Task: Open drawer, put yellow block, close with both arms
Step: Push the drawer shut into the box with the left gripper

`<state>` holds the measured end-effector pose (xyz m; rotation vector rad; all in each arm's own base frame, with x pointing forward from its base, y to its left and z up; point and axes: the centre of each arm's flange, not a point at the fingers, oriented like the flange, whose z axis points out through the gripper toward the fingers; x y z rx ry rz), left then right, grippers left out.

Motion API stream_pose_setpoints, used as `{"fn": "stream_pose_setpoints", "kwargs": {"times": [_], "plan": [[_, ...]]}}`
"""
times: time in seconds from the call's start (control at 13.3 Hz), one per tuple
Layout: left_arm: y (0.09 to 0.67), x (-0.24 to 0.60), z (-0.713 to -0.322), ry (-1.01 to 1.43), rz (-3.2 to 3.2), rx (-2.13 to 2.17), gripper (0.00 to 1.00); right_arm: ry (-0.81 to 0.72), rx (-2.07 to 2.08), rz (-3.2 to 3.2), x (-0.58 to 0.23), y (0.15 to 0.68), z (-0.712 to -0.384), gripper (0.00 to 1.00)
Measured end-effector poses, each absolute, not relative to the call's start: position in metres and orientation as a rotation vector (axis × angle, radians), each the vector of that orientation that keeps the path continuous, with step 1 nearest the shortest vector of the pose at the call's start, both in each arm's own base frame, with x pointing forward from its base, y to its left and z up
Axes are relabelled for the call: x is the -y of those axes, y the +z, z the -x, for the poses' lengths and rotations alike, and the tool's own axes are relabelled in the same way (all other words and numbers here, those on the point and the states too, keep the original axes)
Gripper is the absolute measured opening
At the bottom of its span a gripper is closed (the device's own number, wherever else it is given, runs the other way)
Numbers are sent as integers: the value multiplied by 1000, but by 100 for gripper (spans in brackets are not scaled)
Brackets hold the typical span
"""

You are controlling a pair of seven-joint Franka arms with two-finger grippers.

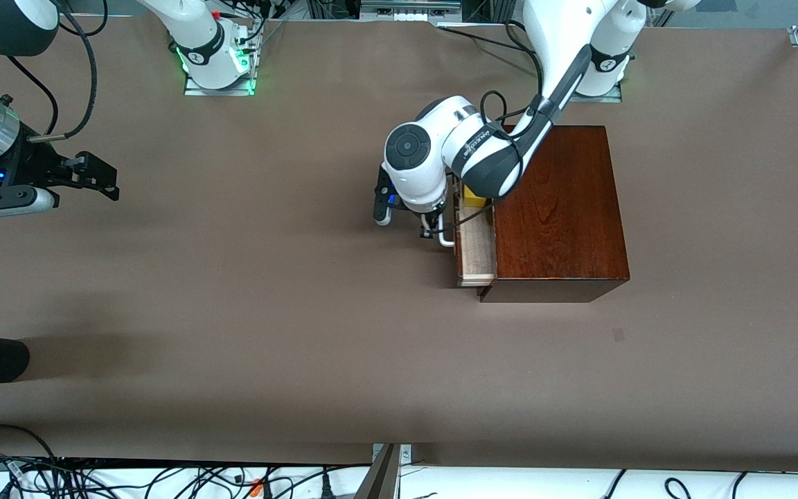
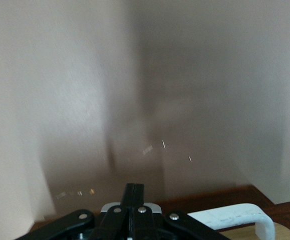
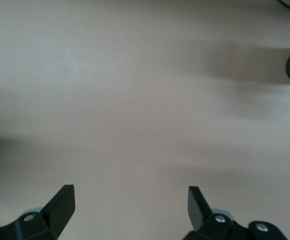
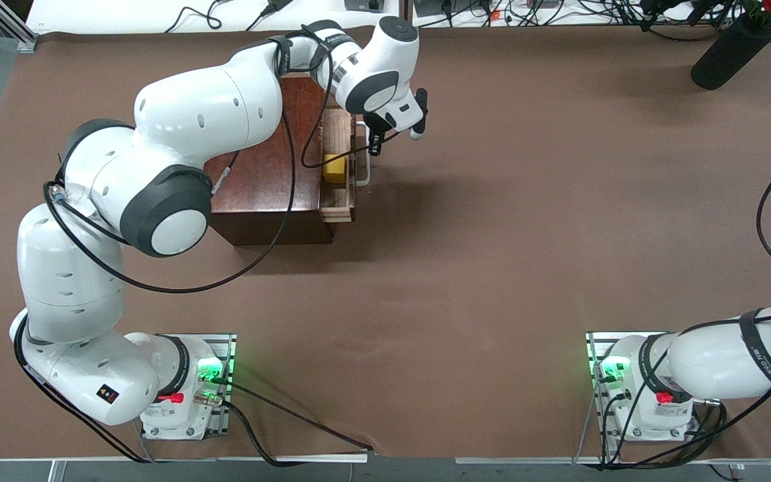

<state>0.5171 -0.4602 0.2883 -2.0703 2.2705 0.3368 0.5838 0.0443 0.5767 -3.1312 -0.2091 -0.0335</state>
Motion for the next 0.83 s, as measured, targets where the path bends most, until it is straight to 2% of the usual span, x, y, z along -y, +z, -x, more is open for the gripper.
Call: {"fn": "stream_pose_setpoints", "kwargs": {"times": [0.38,0.83], "plan": [[288,429,-530,488,2076,-2200,1,-33,209,3131,-44,577,-584,100],[309,426,-541,431,2097,-2192,2,-33,206,3121,-45,577,-584,100]]}}
